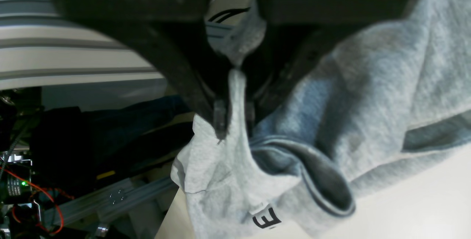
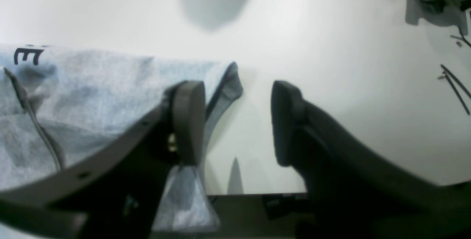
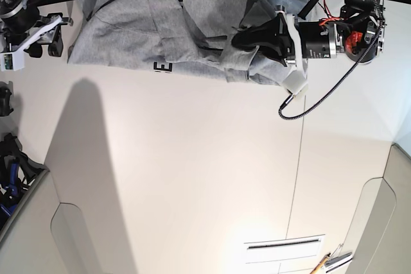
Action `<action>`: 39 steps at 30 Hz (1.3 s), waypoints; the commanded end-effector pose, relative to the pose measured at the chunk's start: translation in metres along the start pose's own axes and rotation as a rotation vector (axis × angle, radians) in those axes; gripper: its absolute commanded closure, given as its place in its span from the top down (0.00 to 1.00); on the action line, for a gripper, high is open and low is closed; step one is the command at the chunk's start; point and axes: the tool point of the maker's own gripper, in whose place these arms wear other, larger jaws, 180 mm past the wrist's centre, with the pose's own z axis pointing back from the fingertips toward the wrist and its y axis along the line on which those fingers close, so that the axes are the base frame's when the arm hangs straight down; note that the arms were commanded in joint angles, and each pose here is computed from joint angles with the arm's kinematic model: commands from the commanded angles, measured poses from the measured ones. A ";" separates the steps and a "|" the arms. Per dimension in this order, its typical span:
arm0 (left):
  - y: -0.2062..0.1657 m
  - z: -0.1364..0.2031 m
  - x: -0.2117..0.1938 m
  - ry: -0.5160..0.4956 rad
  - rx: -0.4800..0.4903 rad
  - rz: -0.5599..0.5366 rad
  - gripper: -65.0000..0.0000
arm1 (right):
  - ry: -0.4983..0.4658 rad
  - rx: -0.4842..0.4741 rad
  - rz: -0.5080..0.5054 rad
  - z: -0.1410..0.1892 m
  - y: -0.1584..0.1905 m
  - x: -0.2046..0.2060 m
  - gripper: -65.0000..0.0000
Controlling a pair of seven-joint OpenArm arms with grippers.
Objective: Fold the T-shirt properly
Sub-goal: 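Lift the shirt end with the left gripper and fold it toward the middle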
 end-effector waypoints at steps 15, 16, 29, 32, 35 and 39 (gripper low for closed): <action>-0.011 0.004 0.028 -0.133 -0.049 -0.012 0.53 | -0.065 0.003 0.013 0.002 0.000 0.019 0.45; -0.011 0.004 0.027 -0.126 -0.048 -0.013 0.53 | -0.068 0.004 0.013 0.002 0.000 0.020 0.45; 0.030 0.010 -0.003 0.052 0.175 -0.085 0.00 | -0.071 0.003 0.013 0.001 0.000 0.021 0.45; 0.035 0.011 -0.006 0.071 0.201 -0.093 0.00 | -0.071 0.003 0.013 0.001 0.000 0.021 0.45; 0.048 0.015 -0.011 0.109 0.270 -0.116 0.00 | -0.071 0.003 0.013 0.001 0.000 0.021 0.45; 0.058 0.018 -0.013 0.127 0.327 -0.139 0.00 | -0.071 0.003 0.013 0.001 0.000 0.021 0.45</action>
